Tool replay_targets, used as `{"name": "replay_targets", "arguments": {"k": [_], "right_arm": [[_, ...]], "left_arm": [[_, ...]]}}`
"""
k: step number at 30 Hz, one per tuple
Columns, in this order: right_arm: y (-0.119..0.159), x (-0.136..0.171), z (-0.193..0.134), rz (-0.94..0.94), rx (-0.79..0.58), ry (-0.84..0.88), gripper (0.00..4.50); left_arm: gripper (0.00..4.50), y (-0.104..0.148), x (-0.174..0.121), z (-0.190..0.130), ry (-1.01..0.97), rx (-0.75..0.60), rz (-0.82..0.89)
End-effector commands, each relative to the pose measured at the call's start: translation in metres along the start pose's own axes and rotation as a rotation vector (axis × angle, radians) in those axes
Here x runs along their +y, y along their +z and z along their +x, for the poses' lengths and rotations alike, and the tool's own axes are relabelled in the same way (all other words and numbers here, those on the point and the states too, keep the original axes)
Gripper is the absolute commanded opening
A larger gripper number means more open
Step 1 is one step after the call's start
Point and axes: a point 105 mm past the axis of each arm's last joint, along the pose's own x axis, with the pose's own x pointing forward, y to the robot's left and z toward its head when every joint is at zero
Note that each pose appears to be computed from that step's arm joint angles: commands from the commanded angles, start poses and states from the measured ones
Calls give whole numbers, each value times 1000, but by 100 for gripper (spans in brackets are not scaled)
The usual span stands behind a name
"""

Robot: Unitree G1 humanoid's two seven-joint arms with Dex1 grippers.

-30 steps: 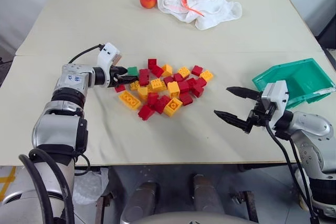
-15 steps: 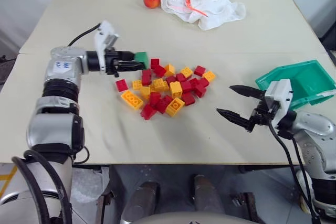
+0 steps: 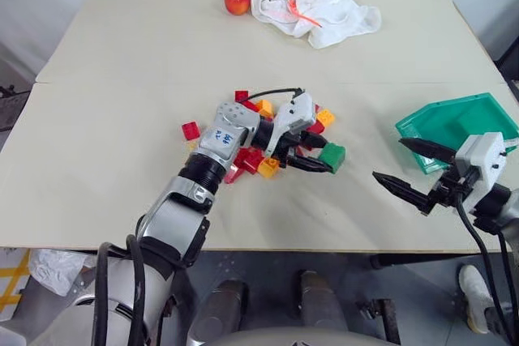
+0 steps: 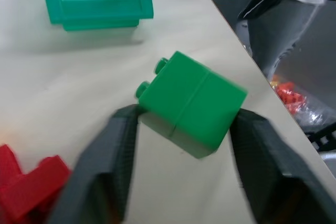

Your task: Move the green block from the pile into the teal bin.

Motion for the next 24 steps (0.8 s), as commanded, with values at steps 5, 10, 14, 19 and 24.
{"name": "replay_targets", "arguments": {"k": [5, 10, 14, 19, 24], "right_arm": [[16, 4, -14, -47, -8, -47, 450], [12, 12, -33, -38, 133, -13, 450], [3, 19, -45, -43, 257, 28, 450], [9, 12, -27, -65, 257, 17, 450], [7, -4, 13, -52, 205, 34, 450]], "left_arm": [[446, 6, 7, -21, 28, -21, 32], [446, 9, 10, -66, 86, -71, 36], [446, 9, 11, -90, 137, -116, 20], [446, 6, 4, -130, 204, -164, 29], [446, -6, -3, -144, 240, -159, 10]]}}
